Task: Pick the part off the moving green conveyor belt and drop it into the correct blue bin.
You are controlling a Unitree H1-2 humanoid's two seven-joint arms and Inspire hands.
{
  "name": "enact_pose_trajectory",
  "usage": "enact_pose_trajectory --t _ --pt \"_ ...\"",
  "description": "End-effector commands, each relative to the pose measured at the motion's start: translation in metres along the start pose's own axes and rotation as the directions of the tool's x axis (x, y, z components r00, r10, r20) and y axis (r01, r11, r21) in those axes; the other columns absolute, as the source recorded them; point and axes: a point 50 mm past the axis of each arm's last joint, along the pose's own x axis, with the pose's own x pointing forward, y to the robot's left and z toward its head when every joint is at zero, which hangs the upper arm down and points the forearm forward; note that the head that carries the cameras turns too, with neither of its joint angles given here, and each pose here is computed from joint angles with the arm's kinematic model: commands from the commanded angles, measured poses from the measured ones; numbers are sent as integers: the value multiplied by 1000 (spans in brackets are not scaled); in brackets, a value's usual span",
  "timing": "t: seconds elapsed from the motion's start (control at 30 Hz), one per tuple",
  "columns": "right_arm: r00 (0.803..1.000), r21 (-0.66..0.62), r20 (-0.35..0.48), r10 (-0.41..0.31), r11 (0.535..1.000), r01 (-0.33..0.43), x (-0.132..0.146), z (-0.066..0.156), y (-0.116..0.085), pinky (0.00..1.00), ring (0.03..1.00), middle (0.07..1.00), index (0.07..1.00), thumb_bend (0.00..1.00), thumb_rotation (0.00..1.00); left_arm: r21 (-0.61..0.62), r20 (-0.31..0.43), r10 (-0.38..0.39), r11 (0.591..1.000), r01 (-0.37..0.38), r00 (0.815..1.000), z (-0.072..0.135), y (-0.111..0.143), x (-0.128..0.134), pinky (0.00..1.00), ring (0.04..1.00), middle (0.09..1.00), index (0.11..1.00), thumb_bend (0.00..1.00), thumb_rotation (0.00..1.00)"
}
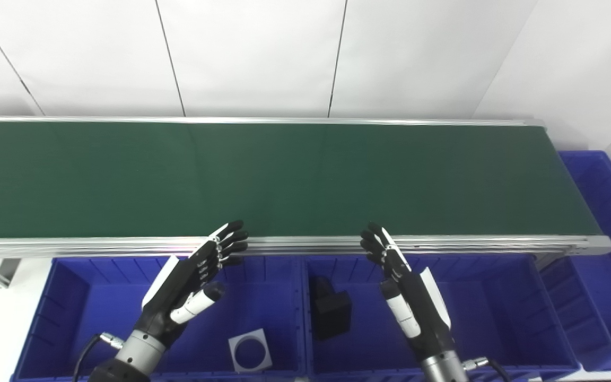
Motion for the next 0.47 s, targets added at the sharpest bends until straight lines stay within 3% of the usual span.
enact_pose_trajectory --t 0.0,0.43 --pt "1000 -9 21 -5 1000 5 1 6 0 903 917 928 971 730 1000 10 59 0 1000 0 998 6 0 4 859 920 931 932 849 805" --pt "1000 -14 0 1 1000 -1 0 5 -1 911 924 936 982 699 1000 -6 66 4 1000 -3 998 0 -6 10 929 963 975 954 825 758"
